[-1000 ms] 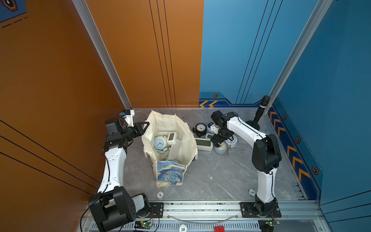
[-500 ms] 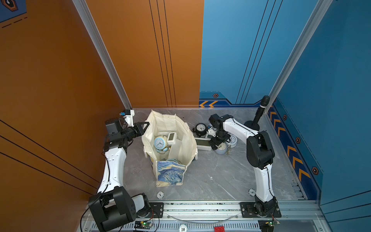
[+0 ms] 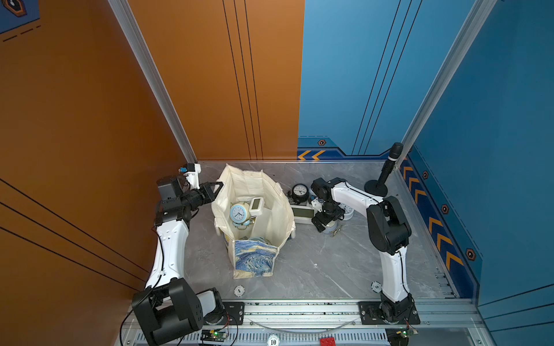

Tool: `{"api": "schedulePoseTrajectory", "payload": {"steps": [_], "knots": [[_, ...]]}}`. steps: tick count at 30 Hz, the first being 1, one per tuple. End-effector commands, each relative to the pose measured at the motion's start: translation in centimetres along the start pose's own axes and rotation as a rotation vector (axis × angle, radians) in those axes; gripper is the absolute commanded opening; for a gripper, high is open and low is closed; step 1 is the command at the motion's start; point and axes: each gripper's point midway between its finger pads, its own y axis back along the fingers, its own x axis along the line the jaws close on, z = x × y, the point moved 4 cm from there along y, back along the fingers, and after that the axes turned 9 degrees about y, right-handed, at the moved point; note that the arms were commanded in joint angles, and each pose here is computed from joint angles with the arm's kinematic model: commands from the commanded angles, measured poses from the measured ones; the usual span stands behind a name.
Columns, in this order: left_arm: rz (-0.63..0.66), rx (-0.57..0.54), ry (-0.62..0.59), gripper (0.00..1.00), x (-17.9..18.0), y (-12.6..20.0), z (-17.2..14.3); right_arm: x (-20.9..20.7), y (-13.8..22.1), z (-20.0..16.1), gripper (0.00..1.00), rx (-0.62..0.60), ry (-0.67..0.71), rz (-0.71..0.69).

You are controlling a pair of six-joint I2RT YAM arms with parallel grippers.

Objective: Put the alarm clock into the canvas bag
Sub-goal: Pick up the alarm from the center of the board.

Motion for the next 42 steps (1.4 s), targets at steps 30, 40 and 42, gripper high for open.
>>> {"api": "schedulePoseTrajectory", "payload": {"steps": [30,40,42], "knots": [[-0.007,0.003,-0.020,0.00,-0.3,-0.1,-0.3,1.4,10.3,-0.2,0.81,-0.244,-0.076,-0.105],[-0.012,0.005,-0.022,0.00,-0.4,-0.1,-0.4,2.8,18.6,0.5,0.78,-0.478,-0.065,-0.224],[-0.011,0.003,-0.025,0.00,-0.4,0.0,-0.3,3.1,20.4,0.7,0.78,-0.550,-0.077,-0.267]]}}
